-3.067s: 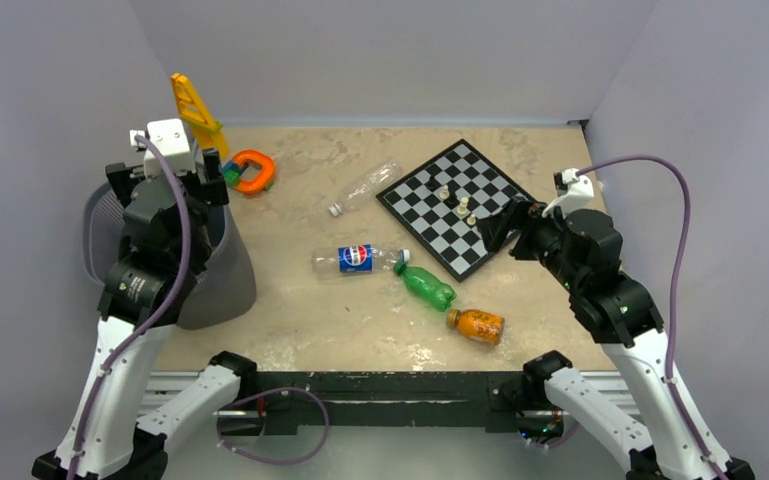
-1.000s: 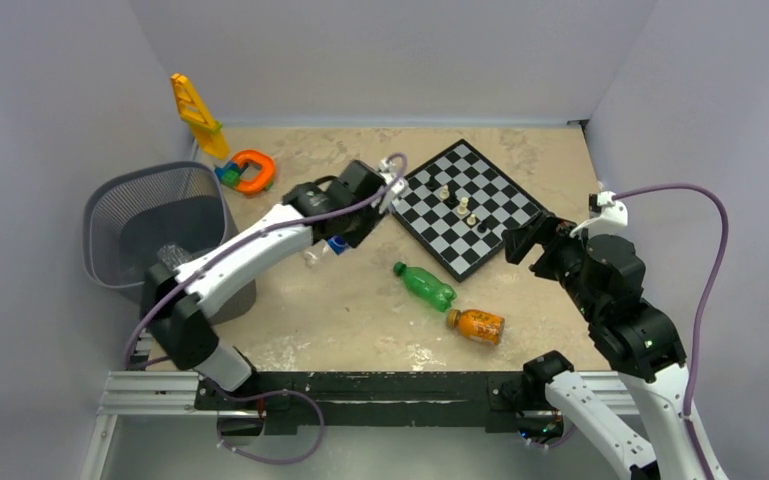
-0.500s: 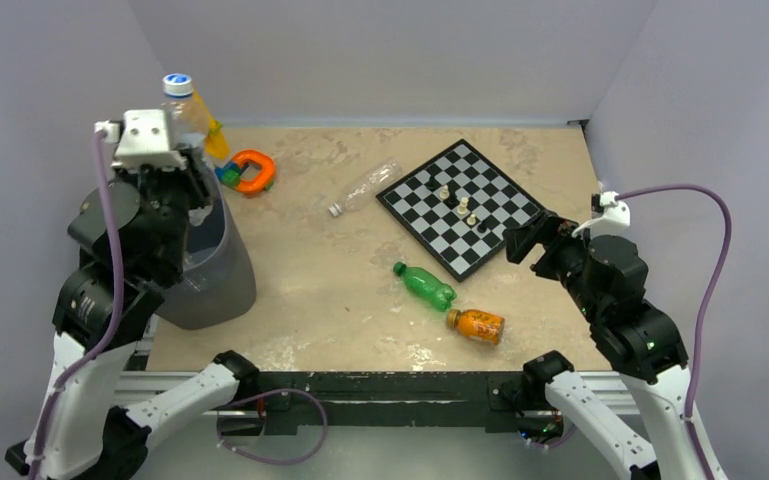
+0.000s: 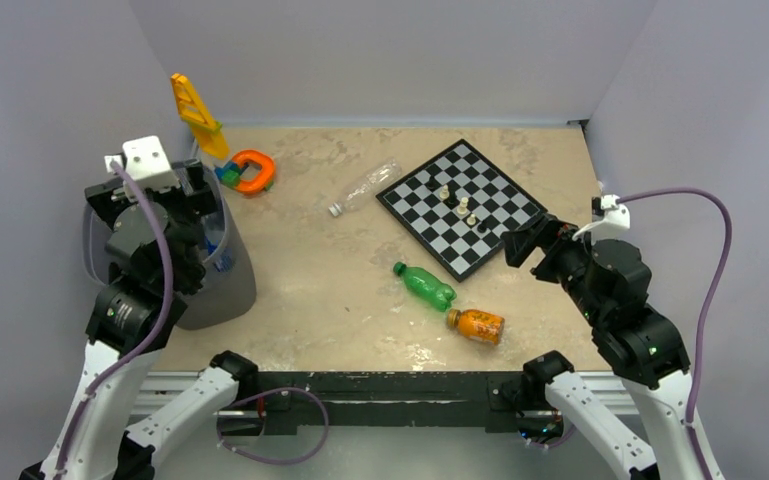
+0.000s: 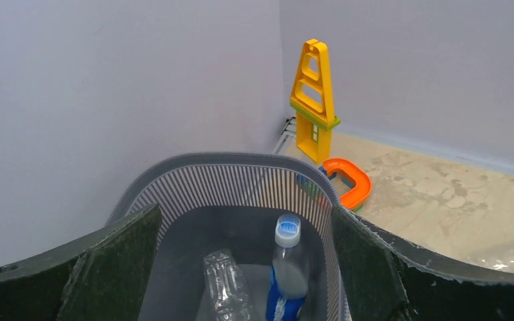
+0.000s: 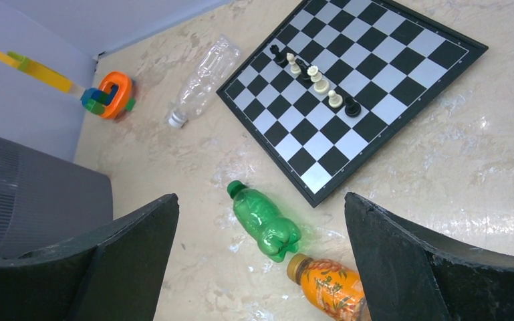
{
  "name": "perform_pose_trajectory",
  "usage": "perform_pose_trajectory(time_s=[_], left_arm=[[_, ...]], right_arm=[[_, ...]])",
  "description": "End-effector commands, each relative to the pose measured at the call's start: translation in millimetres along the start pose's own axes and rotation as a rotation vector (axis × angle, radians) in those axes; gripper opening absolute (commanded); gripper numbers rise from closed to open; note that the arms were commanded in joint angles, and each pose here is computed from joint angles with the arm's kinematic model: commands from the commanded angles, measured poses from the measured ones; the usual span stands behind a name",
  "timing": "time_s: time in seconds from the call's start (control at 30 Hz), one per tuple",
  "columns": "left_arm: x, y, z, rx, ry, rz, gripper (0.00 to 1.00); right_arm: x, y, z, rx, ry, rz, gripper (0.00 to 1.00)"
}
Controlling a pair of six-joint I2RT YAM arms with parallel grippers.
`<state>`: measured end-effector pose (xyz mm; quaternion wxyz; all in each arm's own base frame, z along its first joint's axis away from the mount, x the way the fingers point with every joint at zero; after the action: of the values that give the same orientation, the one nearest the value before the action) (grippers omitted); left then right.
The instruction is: Put the plastic bottles in the bin
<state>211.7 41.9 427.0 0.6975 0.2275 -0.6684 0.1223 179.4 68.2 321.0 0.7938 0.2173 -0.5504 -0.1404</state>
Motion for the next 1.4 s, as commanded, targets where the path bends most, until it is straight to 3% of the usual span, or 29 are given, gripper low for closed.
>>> perform_pose_trajectory(time_s=[0.0,0.2,0.3,0.4,0.6,0.77,1.03,1.37], left_arm=[[29,17,14,-0.03,-0.07,0.135,1.0],[26,-47,14,-0.333,0.081,0.019,1.0],[20,-99,11,-0.462,0.113,-0.099,1.0],[4,-165,14,-0.644,0.217,-0.183,1.0],[-49,-270,17,-0.84,0.448,-0.296,1.0],[-100,-333,-4,-0.848,0.557,-0.391,1.0],[-176,-400,-50,-0.808,0.607,-0.483,1.0],[-229,-416,-102,-0.799,0.637,-0.408,1.0]], right_arm=[[5,5,9,0.048,-0.038,-0.02,0.99],[5,4,10,0.053,-0.052,-0.026,0.99],[4,4,8,0.047,-0.048,-0.025,0.99],[3,2,7,0.037,-0.046,-0.025,0.99],[3,3,8,0.041,-0.044,-0.016,0.99],[5,0,9,0.017,-0.037,0.002,0.98],[5,-1,3,0.001,-0.026,0.028,0.98],[-5,-1,-15,-0.006,0.019,0.056,0.98]])
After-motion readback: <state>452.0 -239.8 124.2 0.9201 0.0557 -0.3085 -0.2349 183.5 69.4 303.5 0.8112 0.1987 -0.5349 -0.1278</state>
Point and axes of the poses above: each gripper's point midway between its finger pads, its own z axis back along the fingers, its own y axis along the line the jaws close on, x = y × z, the point moved 2 cm from there along z, back along the fingers, and after that the axes turned 2 degrees about -z, right-handed, at the moved point
